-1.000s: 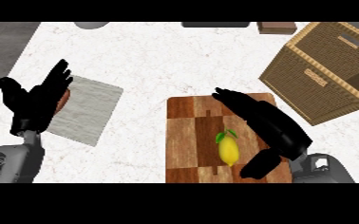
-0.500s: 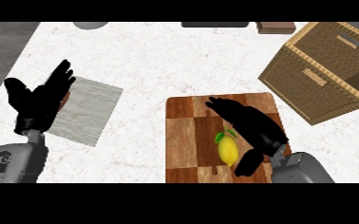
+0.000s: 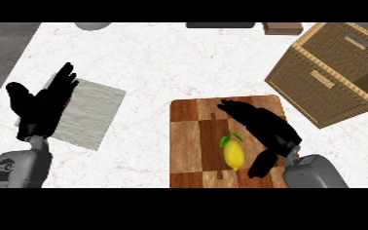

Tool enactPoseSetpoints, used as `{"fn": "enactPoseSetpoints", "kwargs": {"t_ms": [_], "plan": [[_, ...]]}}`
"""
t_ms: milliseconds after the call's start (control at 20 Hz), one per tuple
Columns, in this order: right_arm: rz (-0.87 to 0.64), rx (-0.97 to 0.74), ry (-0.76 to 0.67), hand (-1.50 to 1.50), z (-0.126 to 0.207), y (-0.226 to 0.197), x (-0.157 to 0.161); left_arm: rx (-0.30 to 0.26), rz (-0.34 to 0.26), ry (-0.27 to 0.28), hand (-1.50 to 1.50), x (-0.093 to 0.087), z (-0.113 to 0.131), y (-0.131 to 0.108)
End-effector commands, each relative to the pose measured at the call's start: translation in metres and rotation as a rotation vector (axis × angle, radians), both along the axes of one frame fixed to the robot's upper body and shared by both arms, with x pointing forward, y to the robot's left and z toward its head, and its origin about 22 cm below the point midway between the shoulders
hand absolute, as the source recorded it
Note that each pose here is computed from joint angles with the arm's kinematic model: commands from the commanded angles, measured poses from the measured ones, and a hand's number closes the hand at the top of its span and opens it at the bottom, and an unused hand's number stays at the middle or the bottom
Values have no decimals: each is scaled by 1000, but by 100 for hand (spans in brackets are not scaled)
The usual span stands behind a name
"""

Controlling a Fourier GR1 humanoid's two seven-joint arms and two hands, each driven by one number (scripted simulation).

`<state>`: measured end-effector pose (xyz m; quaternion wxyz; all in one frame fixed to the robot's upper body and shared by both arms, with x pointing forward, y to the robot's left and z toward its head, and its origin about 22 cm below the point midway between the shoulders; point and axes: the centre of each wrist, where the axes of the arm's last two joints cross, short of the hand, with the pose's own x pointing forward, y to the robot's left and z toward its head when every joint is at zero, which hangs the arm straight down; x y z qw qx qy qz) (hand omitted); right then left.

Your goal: Pick the lemon from the cutting board and place it in the basket

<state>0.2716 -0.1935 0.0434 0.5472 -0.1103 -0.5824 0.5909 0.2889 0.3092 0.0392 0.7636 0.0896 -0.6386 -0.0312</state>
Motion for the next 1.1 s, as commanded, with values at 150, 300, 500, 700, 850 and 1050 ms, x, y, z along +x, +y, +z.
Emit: {"fn": "enactPoseSetpoints", "kwargs": {"t_ms": [150, 300, 500, 700, 850, 1050], "plan": [[63, 58, 37, -150, -9, -2, 10, -5, -6, -5, 0, -1, -10, 3], [70, 46, 33, -150, -10, 9, -8, 7, -5, 3, 0, 3, -6, 5], [54, -21, -13, -150, -11, -4, -10, -9, -5, 15, 0, -6, -6, 10], [24, -46, -15, -150, -29, -1, -11, 3, -2, -8, 0, 5, 9, 2], [35, -83, -8, -150, -22, 6, -9, 0, 7, -11, 0, 0, -1, 24], [104, -123, -37, 150, -42, 28, -14, -8, -18, 9, 0, 8, 2, 7]]}}
